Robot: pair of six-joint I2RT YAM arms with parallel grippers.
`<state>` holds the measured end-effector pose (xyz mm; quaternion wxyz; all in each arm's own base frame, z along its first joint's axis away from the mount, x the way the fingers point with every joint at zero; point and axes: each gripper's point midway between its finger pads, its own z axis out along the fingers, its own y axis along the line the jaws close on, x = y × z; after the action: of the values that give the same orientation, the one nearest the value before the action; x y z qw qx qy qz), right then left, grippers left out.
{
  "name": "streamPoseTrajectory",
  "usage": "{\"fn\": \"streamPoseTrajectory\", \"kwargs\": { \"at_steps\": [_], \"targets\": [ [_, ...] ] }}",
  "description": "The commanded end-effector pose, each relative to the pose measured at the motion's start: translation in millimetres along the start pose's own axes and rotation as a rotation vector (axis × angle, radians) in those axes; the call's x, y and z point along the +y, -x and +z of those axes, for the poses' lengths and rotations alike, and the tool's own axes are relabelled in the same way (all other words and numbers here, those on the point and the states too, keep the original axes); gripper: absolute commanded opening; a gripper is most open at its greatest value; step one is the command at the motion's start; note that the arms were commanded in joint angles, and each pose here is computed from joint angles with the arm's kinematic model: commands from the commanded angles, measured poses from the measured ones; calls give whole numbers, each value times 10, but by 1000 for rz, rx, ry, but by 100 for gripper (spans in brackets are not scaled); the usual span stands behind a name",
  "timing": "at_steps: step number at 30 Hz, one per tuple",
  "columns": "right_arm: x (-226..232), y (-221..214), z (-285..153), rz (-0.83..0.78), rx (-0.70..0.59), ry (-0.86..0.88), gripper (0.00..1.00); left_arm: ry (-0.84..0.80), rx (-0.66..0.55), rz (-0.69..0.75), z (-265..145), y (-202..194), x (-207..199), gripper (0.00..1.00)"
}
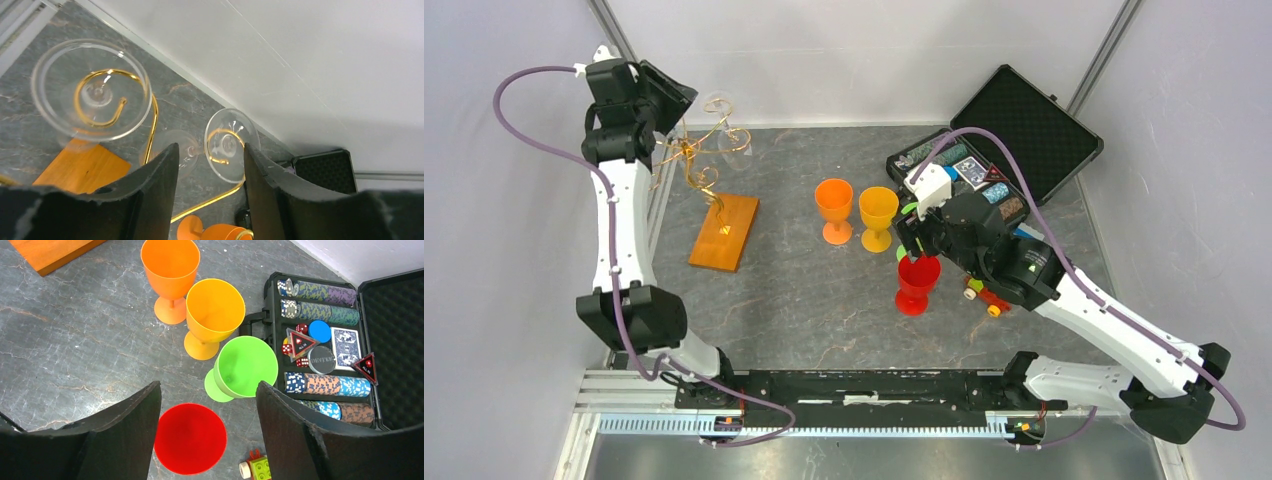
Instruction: Take the wine glass off the wine glass rack
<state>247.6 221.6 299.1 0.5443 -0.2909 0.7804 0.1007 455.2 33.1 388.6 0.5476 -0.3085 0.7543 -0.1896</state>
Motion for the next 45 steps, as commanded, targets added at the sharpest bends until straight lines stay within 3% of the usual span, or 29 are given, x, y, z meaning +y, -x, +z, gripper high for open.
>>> {"fn": "streamPoseTrajectory", "kwargs": {
  "at_steps": [1,4,11,20,23,30,35,42,45],
  "targets": [
    [-7,109,-17,13,-50,-4,75,-105,63,-24,111,7,-205,52],
    [1,86,-13,9,-46,0,75,-104,87,-26,234,-20,-185,44],
    [-5,36,-8,8,-37,-6,75,-135,164,-45,381,-170,-190,44],
    [12,15,11,14,-36,-1,75,-151,178,-50,361,-178,-193,19],
    [10,5,11,15,-34,-3,74,-143,157,-36,319,-136,-180,20],
    [14,6,6,16,-38,0,74,-134,149,-5,283,-118,-147,31],
    [21,-13,6,18,-39,4,74,-140,134,6,247,-79,-167,27],
    [15,-32,12,16,-37,0,74,-136,101,44,165,-10,-176,32],
    [12,-36,11,15,-37,-2,75,-137,96,41,147,9,-188,28]
  ]
}}
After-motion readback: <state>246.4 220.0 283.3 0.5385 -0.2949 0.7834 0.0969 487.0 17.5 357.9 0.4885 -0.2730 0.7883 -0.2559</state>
